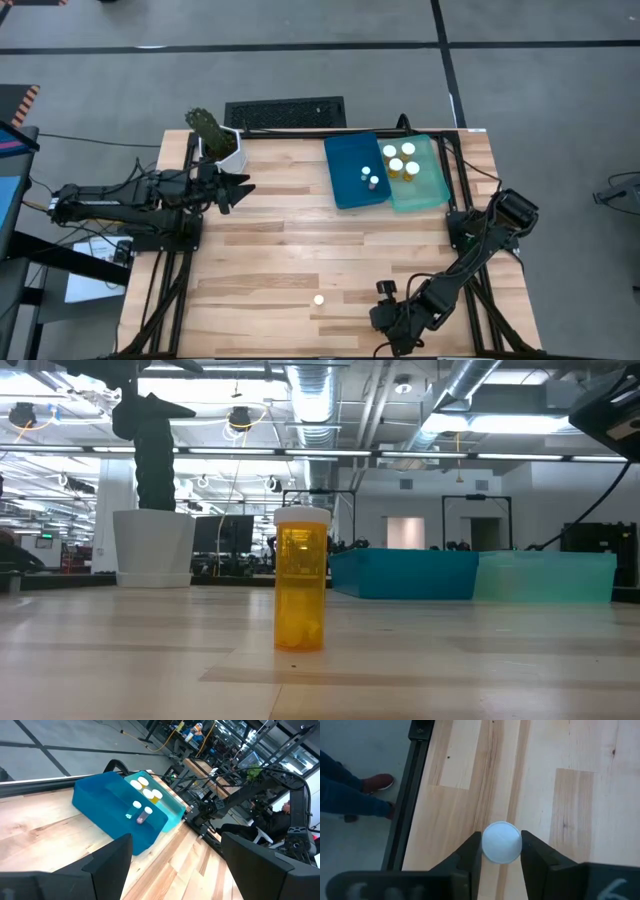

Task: Pick and place medicine bottles into bin by pill shape (circle, oval)
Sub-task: Put the yellow tablet bottle into the dark blue bin

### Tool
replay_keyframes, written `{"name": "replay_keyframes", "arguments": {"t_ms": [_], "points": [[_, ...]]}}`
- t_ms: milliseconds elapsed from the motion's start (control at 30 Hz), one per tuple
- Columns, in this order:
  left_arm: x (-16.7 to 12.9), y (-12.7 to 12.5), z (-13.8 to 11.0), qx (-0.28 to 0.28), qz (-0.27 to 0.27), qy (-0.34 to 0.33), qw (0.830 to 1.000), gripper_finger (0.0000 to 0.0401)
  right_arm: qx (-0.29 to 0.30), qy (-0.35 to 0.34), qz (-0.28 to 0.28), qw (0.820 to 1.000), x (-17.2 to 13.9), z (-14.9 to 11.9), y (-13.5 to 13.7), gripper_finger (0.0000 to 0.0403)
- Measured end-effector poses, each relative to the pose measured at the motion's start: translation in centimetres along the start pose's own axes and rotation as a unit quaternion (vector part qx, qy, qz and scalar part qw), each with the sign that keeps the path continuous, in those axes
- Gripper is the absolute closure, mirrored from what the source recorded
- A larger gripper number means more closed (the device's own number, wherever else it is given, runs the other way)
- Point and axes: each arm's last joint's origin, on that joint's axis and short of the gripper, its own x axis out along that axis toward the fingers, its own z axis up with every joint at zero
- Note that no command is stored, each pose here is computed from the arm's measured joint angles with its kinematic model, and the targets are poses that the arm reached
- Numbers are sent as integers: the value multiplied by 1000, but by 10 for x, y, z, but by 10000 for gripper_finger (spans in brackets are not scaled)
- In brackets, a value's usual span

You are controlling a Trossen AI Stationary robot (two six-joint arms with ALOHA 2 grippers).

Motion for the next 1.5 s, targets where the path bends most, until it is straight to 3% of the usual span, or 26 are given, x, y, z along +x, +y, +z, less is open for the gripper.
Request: {"name": "replay_keyframes", "arguments": {"t_ms": [200, 400, 633, 833, 933, 1167, 1500], "points": [[0, 0, 0, -1, 0, 0, 1000, 104, -12, -17, -16, 1000, -15, 9, -10, 286], [0, 0, 0, 0, -1, -1, 1000, 104, -33, -43, -86, 995, -54, 28, -50, 285], [0, 0, 0, 1, -1, -1, 1000, 104, -24, -98, -186, 977, -105, 59, -130, 285], [0, 0, 0, 2, 3, -5, 1000, 104, 33, -114, -269, 956, -134, 71, -213, 284], [0, 0, 0, 2, 4, -5, 1000, 104, 70, -119, -279, 950, -140, 73, -251, 284], [0, 0, 0, 11, 6, -5, 1000, 104, 122, -83, -266, 953, -114, 70, -316, 284], [0, 0, 0, 11, 7, -6, 1000, 104, 165, -50, -269, 948, -58, 62, -368, 284]]}}
